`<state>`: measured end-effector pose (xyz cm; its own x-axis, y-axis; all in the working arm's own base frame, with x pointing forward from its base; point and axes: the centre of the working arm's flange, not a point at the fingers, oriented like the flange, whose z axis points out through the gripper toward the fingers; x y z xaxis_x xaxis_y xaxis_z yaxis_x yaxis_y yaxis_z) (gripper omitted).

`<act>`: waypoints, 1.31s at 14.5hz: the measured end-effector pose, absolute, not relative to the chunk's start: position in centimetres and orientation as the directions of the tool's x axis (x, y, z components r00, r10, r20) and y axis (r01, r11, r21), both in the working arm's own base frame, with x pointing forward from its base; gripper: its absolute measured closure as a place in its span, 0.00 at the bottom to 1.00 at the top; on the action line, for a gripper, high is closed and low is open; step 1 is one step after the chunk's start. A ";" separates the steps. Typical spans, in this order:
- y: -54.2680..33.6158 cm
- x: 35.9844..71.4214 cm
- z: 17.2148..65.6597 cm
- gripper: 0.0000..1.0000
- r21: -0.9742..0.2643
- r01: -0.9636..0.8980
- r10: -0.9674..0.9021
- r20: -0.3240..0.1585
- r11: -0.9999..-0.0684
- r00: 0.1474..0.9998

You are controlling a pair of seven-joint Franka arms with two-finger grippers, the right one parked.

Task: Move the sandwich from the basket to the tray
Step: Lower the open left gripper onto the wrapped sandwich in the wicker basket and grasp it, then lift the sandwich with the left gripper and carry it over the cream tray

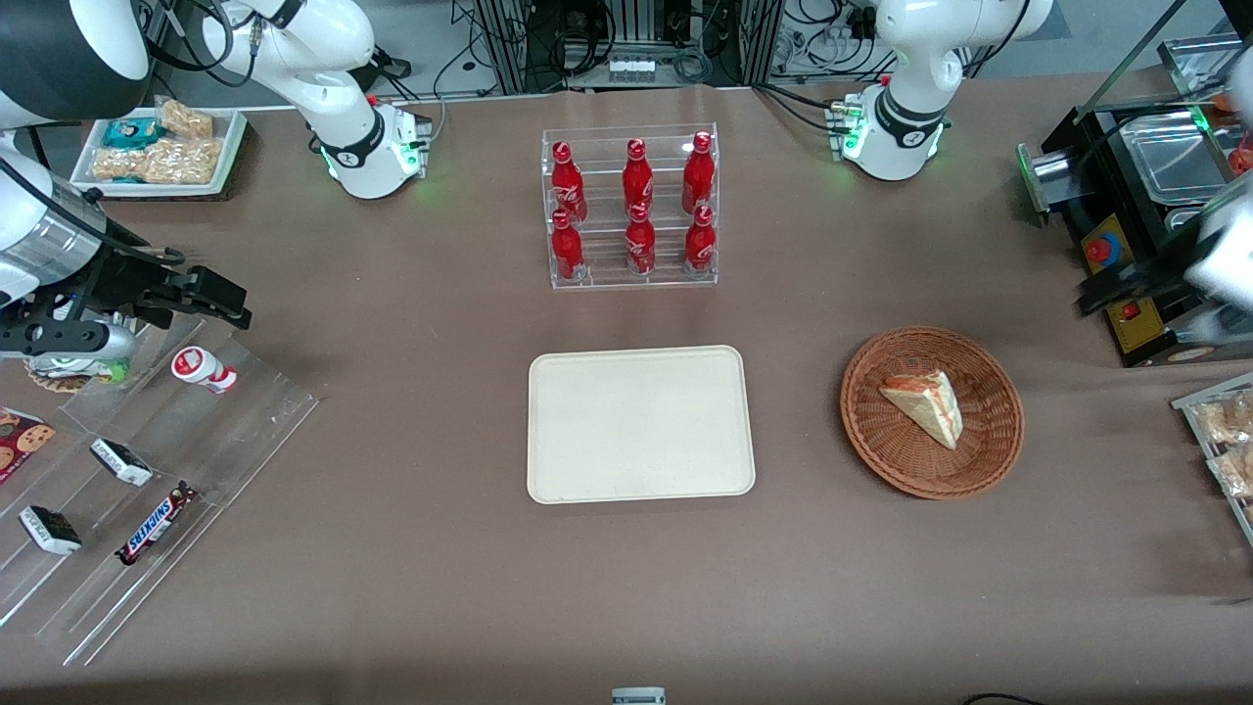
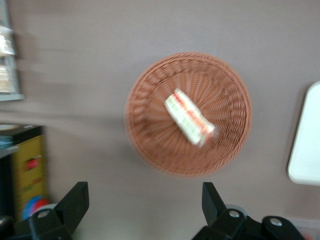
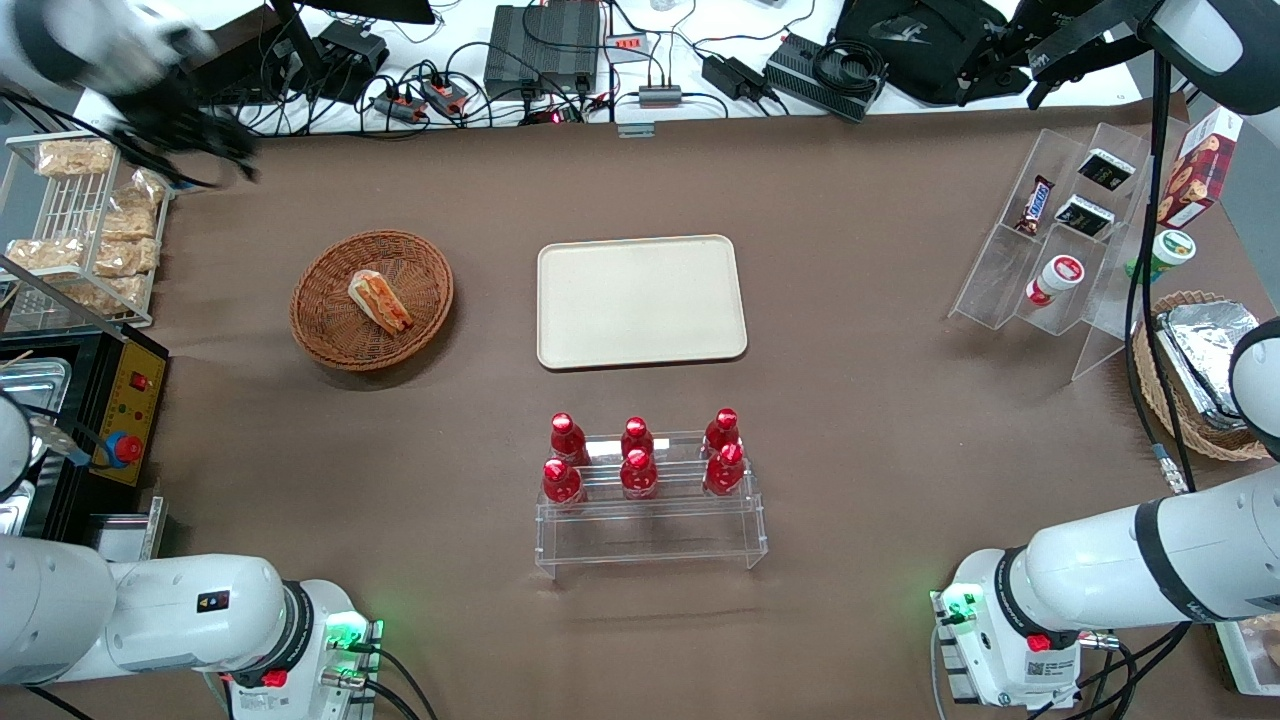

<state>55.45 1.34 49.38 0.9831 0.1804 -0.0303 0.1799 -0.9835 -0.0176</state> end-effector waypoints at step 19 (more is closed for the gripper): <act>-6.4 58.3 26.7 0.55 -0.083 0.610 0.616 -0.088 -0.788 0.783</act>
